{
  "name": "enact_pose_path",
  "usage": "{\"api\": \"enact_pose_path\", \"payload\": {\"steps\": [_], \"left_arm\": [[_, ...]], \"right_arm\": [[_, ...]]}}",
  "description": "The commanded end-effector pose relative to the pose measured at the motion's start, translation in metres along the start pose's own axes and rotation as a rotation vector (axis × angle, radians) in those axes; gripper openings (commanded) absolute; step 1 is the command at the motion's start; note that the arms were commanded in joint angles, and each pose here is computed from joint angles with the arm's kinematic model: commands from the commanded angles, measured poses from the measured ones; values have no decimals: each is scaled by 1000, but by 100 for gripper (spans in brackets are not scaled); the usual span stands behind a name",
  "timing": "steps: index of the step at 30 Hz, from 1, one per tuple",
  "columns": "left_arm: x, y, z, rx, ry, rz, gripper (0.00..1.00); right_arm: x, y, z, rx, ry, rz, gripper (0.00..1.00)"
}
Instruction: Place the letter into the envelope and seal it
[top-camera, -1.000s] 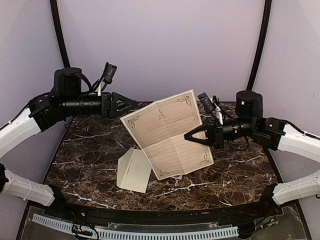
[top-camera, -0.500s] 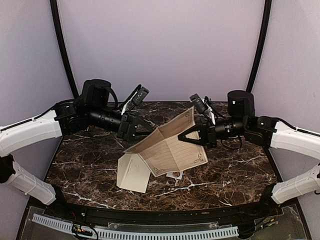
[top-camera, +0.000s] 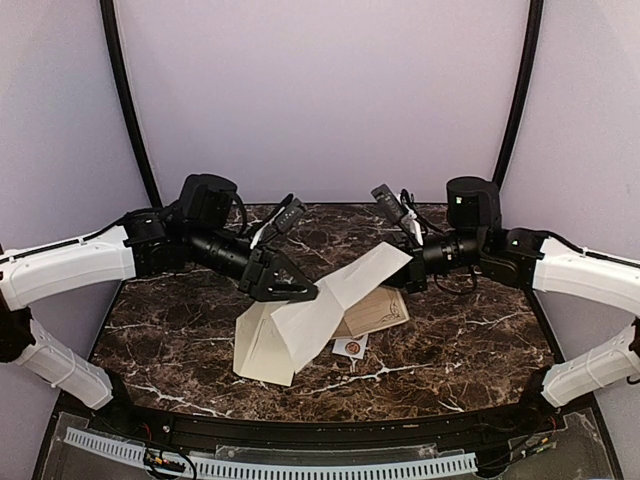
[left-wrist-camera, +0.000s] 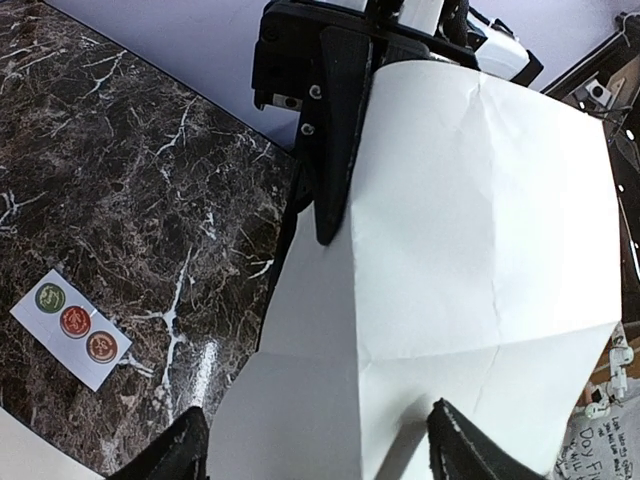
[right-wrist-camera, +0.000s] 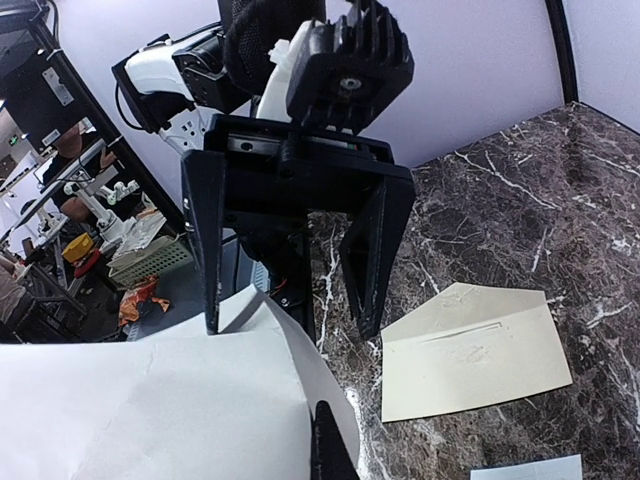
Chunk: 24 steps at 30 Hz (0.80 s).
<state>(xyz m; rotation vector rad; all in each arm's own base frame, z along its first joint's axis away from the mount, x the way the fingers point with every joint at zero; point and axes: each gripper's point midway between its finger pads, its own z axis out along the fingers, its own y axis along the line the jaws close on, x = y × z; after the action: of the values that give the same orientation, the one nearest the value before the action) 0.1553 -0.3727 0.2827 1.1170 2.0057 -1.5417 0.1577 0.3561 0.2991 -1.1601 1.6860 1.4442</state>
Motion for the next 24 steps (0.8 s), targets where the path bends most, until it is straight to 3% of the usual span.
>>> {"api": "enact_pose_path", "payload": {"steps": [1,8,11,13,17,24], "left_arm": [[10,2,1,-12,46,20,70],[14,-1,-1,-6,61,44,55],[14,-2,-2,-4,60,48,54],[13,-3,-3,-6,58,51,58],[-4,-4,-2,-17,11,48,80],[-19,-4,10,37,-19,-23,85]], "right_arm": [[-14,11,1,-37,-22,-49,0],[-11,10,3,-40,-9,-36,0],[-10,7,4,-38,-3,-31,0],[-8,5,6,-31,8,-26,0],[2,4,13,-40,56,-16,0],[10,6,21,-40,113,-25,0]]}}
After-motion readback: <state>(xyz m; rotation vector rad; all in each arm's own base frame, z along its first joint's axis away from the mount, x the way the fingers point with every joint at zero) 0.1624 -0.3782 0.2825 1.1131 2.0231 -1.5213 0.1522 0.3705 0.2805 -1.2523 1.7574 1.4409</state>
